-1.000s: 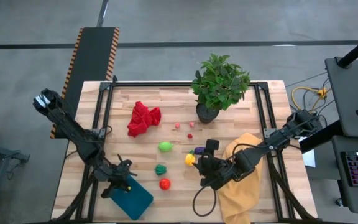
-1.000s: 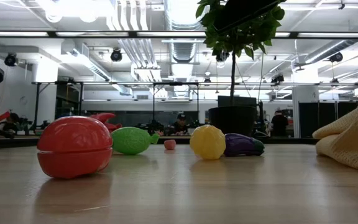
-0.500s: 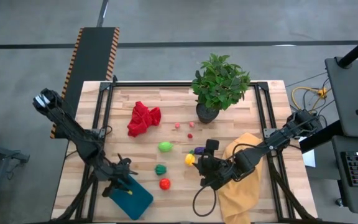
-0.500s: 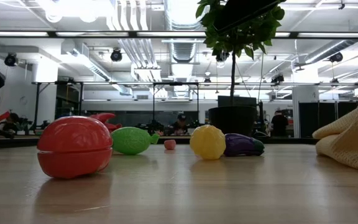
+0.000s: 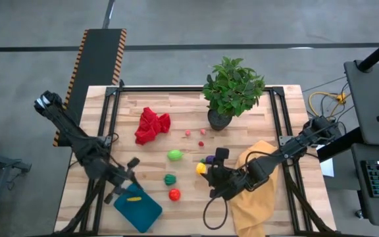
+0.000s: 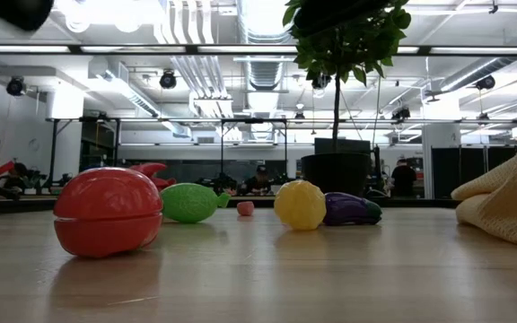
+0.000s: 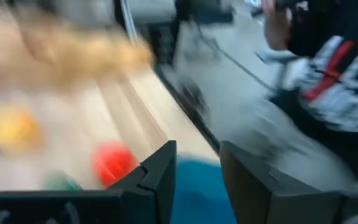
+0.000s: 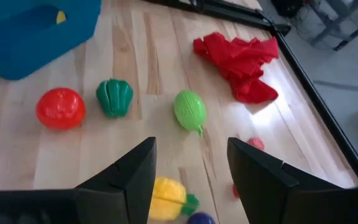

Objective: Pick and placing Produce into tupperware
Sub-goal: Put the purple eggplant into the blue bin

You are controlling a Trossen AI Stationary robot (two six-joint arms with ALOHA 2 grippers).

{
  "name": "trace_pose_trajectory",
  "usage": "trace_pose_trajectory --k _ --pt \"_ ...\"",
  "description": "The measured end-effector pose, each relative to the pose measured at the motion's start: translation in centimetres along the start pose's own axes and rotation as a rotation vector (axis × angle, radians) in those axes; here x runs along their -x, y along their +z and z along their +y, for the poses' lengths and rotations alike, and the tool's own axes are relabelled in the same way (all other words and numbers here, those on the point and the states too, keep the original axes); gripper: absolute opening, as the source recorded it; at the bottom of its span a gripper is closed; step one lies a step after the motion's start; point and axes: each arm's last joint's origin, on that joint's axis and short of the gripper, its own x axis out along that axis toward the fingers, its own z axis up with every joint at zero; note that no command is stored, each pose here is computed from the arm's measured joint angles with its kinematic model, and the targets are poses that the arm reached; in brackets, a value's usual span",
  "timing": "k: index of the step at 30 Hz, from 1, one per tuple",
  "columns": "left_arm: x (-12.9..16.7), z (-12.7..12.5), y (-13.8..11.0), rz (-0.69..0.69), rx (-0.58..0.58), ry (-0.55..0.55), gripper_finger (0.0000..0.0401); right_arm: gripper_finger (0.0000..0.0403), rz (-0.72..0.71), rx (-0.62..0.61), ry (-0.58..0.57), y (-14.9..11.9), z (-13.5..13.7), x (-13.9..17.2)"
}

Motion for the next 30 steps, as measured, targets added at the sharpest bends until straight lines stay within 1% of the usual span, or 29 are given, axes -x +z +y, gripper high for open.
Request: trace_pose_trajectory --k 2,3,6,9,10,12,14,16,19,21,23,27,30 --pt "0.5 0.3 1.0 -0.084 -0.13 0.094 0.0109 0.0189 0.0 0.052 -0.004 0.0 -0.1 -0.2" --pt "0.8 0.4 1.4 -0.12 -0.185 0.147 0.0109 0.0189 -0.002 0.056 -0.006 0.1 -0.2 -0.3" --pt "1.6 0.8 2.3 -0.19 -0.306 0.275 0.0109 0.0194 0.009 0.005 0.009 0.3 -1.1 -0.4" --pt "2.2 1.0 2.6 -0.199 -0.385 0.335 0.0109 0.0219 0.074 -0.046 0.067 0.2 -2.2 -0.4" --pt "2.3 1.0 2.6 -0.205 -0.396 0.347 0.0109 0.0231 0.107 -0.055 0.077 0.0 -2.6 -0.5" --pt "2.6 1.1 2.8 -0.222 -0.412 0.353 0.0109 0.0258 0.185 -0.08 0.062 -0.7 -3.3 -0.8" --pt "2.7 1.1 2.9 -0.225 -0.42 0.356 0.0109 0.0286 0.262 -0.079 0.05 -1.3 -4.2 -1.2" --pt "2.9 1.1 2.9 -0.228 -0.42 0.357 0.0109 0.0311 0.323 -0.045 0.039 -1.8 -5.0 -1.5" --pt "3.0 1.2 3.0 -0.235 -0.416 0.362 0.0109 0.0336 0.358 0.036 0.028 -2.1 -5.9 -2.0" --pt "3.0 1.2 3.0 -0.233 -0.417 0.363 0.0109 0.0344 0.362 0.075 0.029 -2.0 -6.3 -2.3" --pt "3.0 1.2 2.9 -0.231 -0.417 0.362 0.0109 0.0346 0.376 0.086 0.056 -2.1 -6.7 -2.7" --pt "2.7 1.2 2.8 -0.217 -0.42 0.379 0.0109 0.0344 0.429 0.052 0.135 -2.7 -7.6 -3.6" --pt "2.8 1.2 2.8 -0.215 -0.417 0.403 0.0109 0.0336 0.431 0.041 0.137 -3.4 -7.8 -4.2"
